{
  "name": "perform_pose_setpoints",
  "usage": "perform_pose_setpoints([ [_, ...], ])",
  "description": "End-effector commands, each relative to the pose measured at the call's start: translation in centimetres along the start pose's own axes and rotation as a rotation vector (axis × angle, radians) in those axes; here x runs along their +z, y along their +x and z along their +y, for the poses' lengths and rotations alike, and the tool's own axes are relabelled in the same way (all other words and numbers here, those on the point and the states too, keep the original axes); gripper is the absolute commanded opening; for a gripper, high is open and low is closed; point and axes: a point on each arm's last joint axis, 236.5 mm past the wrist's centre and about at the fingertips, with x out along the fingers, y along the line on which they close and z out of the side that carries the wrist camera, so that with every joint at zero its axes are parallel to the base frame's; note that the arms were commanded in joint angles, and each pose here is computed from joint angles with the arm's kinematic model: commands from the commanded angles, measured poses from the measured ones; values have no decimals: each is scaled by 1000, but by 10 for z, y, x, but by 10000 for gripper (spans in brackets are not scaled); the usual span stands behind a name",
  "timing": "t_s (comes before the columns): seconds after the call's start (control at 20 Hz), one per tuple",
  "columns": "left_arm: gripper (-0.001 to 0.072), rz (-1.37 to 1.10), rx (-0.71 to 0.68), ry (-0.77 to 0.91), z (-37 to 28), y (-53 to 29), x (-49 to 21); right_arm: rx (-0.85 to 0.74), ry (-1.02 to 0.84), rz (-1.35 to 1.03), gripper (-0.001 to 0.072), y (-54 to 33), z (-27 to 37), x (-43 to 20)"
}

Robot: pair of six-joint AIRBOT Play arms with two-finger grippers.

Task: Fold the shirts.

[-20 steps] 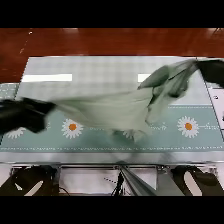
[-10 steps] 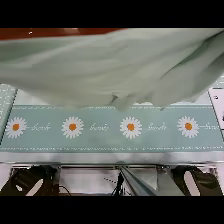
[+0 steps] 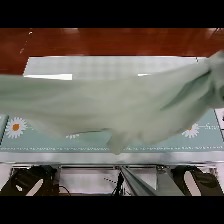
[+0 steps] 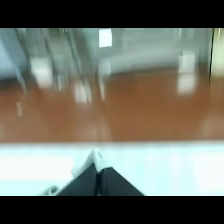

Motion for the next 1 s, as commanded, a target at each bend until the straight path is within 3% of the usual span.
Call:
perform_pose_setpoints([
  [0.0, 26, 252, 84, -38, 17, 3, -57, -99, 57, 401, 18, 8, -31, -83],
  [0.15, 26, 433, 183, -22, 40, 35, -104, -149, 70, 704, 18, 27, -62, -133],
  [0.4, 25, 711, 317, 130, 85, 123, -188, -147, 82, 880, 18, 130, -101, -171],
  [0.65, 26, 607, 380, 133, 120, 214, -177, -62, 56, 855, 18, 275, -82, -229],
  [0.95, 26, 669, 545, -3, 202, 241, -198, -41, 120, 733, 19, 365, -70, -266],
])
